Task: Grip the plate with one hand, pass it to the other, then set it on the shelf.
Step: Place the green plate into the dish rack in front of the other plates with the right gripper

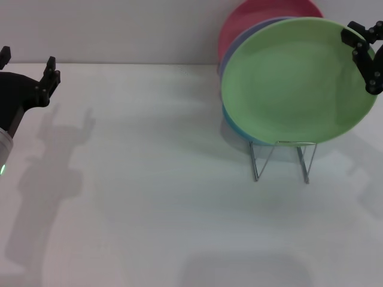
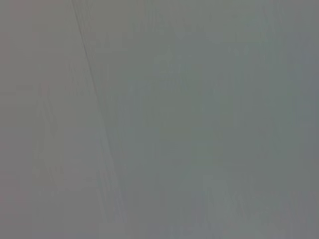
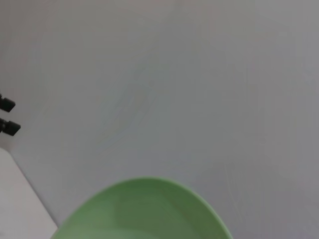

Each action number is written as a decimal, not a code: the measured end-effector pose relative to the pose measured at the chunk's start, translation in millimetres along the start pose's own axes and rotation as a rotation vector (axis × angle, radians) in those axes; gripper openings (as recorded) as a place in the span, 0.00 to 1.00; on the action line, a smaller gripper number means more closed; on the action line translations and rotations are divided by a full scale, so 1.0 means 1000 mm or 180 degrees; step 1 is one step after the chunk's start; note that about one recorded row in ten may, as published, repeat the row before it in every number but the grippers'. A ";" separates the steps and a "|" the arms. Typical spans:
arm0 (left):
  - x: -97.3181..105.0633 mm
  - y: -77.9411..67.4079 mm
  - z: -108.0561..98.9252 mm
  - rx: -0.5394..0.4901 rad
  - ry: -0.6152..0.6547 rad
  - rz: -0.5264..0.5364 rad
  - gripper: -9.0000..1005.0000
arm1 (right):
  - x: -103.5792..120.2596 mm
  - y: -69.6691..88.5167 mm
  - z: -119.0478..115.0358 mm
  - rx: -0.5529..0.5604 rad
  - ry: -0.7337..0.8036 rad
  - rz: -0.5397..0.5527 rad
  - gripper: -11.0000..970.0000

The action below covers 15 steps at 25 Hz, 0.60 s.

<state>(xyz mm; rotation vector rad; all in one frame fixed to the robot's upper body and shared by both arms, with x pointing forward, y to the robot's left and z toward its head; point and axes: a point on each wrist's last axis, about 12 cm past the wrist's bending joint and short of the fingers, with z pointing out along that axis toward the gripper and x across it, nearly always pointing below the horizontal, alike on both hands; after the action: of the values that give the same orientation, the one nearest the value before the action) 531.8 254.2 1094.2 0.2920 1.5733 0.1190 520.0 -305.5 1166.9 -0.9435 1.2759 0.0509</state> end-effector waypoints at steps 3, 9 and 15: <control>-0.001 0.000 0.001 0.0005 -0.0004 0.0001 0.77 | 0.003 0.002 -0.001 0.0016 -0.0003 0.0026 0.06; -0.002 -0.001 0.002 0.0017 -0.0013 0.0004 0.77 | 0.005 0.005 0.000 -0.0019 -0.0002 0.0048 0.14; 0.003 -0.001 0.002 0.0013 0.0025 0.0010 0.77 | 0.010 0.014 -0.003 -0.0109 0.0009 0.0130 0.46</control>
<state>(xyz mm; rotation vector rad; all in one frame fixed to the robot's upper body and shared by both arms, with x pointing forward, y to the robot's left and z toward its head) 533.8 253.6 1091.2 0.2975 1.5811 0.1195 514.0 -303.5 1150.7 -0.9471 1.3004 0.1034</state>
